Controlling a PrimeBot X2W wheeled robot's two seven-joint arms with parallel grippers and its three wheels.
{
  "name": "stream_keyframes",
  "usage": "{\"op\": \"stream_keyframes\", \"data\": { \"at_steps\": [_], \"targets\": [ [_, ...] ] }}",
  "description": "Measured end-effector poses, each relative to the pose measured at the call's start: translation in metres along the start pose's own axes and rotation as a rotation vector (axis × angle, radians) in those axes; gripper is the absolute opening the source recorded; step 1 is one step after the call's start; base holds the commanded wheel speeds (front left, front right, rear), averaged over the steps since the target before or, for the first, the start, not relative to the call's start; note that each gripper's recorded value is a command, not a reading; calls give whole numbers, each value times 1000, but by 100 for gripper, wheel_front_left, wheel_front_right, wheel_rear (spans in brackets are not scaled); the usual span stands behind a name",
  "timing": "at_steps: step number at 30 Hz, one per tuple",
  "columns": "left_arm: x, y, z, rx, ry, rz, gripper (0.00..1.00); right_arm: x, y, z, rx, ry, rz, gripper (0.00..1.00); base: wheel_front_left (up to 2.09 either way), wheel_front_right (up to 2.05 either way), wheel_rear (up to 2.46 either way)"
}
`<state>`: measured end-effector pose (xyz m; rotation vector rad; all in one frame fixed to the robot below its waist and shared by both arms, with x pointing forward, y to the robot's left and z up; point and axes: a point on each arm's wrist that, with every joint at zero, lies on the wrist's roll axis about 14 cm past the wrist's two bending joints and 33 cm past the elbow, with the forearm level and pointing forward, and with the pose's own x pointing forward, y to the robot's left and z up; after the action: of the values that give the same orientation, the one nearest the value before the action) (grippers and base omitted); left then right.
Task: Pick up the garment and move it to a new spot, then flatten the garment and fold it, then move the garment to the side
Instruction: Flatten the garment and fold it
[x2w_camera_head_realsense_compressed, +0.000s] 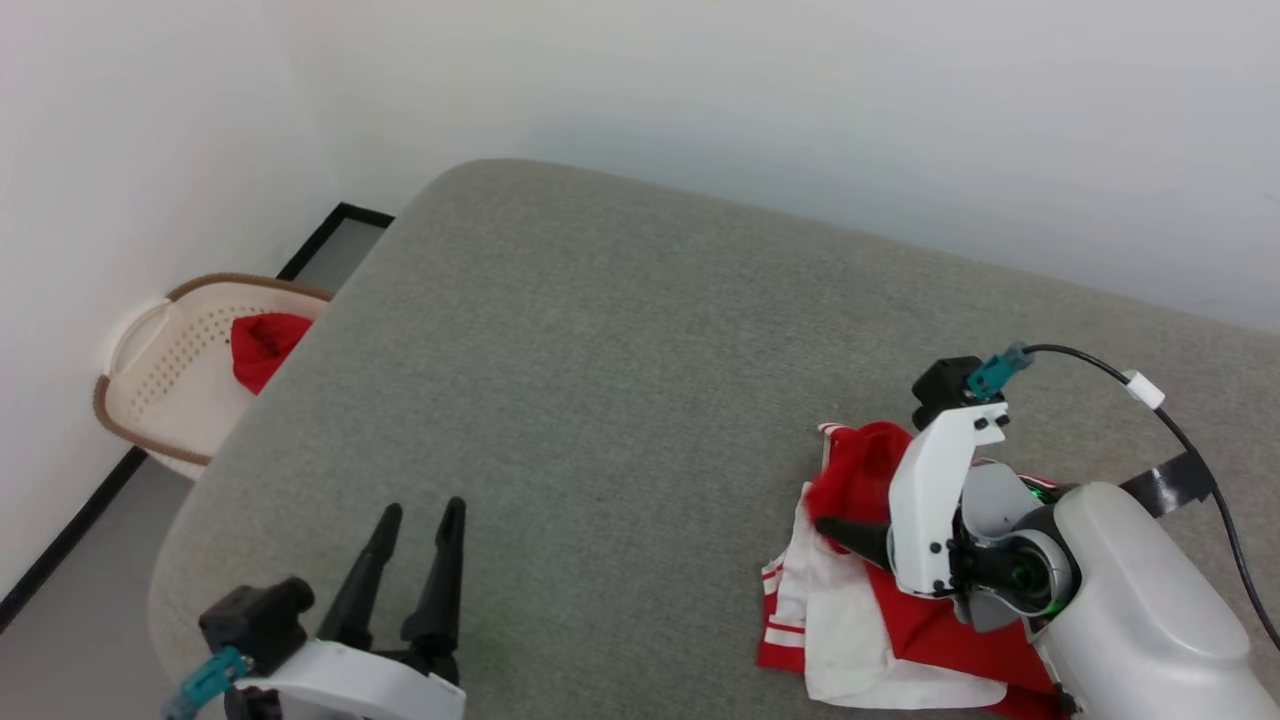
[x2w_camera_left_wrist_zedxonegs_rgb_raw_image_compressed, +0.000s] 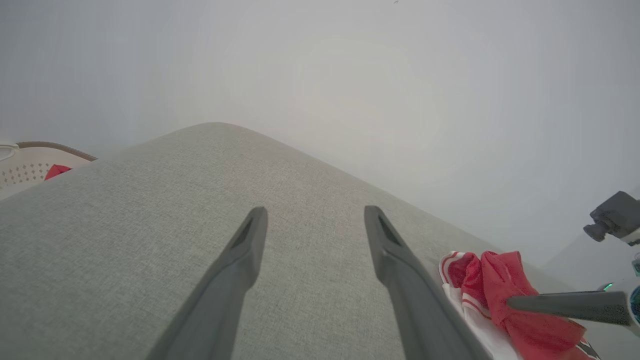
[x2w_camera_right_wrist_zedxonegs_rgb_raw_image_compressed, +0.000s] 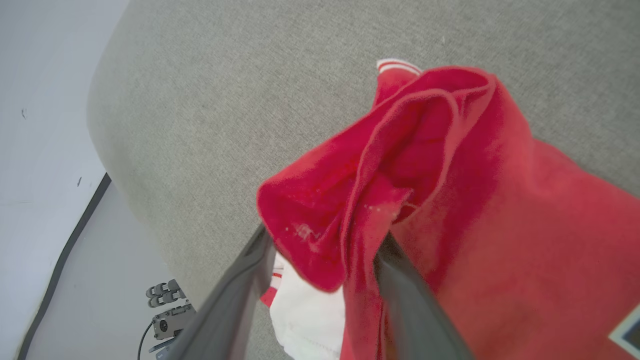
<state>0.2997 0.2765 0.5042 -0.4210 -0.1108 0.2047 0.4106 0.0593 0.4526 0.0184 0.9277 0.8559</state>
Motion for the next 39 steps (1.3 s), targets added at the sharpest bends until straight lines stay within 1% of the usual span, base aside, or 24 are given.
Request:
{"op": "stream_keyframes", "data": {
  "at_steps": [7,11,14,18,20,21,28,31,34,39],
  "targets": [
    [5,3,2,15,3,-8,100,-14,9,12,11,-59,45,100,0,0,0],
    [8,0,0,31,14,-31,100,-37,9,26,4,-151,58,100,0,0,0],
    [12,-4,0,42,17,-55,100,-59,2,36,-12,-248,42,100,0,0,0],
    [19,-11,-1,62,25,-90,100,-95,-22,44,-56,-400,-41,100,0,0,0],
    [24,-17,0,67,22,-115,100,-113,-36,41,-82,-458,-98,100,0,0,0],
    [27,-21,-1,69,24,-127,100,-121,-44,39,-72,-489,-120,100,0,0,0],
    [40,-46,-9,103,48,-221,100,-179,-95,10,-70,-671,-315,100,0,0,0],
    [43,-53,-11,128,54,-250,100,-207,-113,-1,-93,-752,-405,100,0,0,0],
    [46,-62,-11,151,52,-282,100,-229,-126,-15,-114,-811,-483,100,0,0,0],
    [47,-69,-8,176,38,-310,100,-258,-140,-41,-96,-922,-576,100,0,0,0]
  ]
}}
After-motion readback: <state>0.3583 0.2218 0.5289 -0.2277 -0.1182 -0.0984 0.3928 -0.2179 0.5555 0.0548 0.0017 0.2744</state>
